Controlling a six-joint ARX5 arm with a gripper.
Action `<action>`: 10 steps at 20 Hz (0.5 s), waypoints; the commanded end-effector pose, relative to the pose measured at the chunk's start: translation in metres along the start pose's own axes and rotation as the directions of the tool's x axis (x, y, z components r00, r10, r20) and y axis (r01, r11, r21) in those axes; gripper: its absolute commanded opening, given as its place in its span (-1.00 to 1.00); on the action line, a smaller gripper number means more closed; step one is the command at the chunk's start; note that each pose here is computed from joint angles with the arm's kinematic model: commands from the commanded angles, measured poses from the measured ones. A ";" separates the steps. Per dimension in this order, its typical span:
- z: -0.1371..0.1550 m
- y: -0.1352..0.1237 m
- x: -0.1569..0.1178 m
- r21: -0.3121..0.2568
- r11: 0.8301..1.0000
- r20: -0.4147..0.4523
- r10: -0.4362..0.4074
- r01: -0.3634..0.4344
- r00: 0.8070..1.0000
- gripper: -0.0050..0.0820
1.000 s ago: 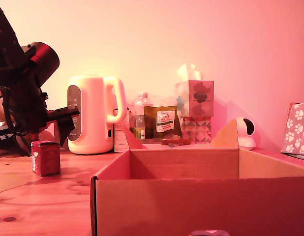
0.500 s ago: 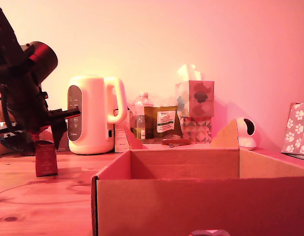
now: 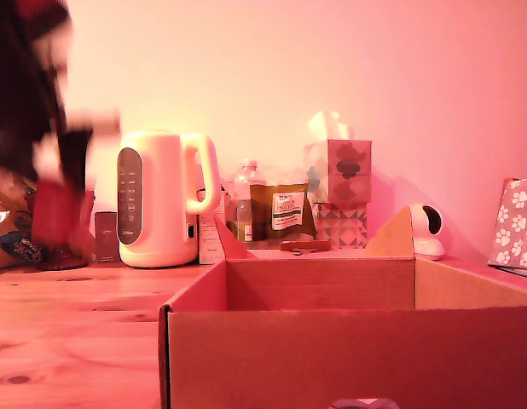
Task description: Pick the red carton of coffee filters and place it in the cardboard box
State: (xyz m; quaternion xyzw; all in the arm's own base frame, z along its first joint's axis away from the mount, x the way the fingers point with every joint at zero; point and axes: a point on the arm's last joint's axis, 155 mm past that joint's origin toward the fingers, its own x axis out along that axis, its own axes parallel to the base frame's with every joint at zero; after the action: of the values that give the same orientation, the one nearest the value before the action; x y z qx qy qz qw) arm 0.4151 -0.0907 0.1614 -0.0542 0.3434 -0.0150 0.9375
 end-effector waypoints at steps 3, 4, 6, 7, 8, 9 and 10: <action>0.006 -0.024 -0.031 0.155 0.984 0.039 -0.091 0.084 0.995 -0.38; 0.009 -0.030 -0.039 0.163 0.981 0.052 -0.115 0.105 0.992 -0.38; 0.007 -0.047 -0.049 0.237 0.956 0.044 -0.189 0.173 0.981 -0.38; 0.003 -0.059 -0.051 0.245 0.943 0.027 -0.239 0.226 0.971 -0.38; -0.001 -0.069 -0.053 0.275 0.925 0.010 -0.277 0.264 0.961 -0.38; -0.008 -0.086 -0.057 0.293 0.897 -0.016 -0.341 0.330 0.940 -0.38; -0.012 -0.099 -0.061 0.311 0.872 -0.032 -0.388 0.378 0.921 -0.38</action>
State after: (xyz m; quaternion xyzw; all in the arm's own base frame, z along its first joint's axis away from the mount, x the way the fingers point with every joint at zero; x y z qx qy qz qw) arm 0.3677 -0.1753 0.2075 0.0178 0.3037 -0.2289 0.9247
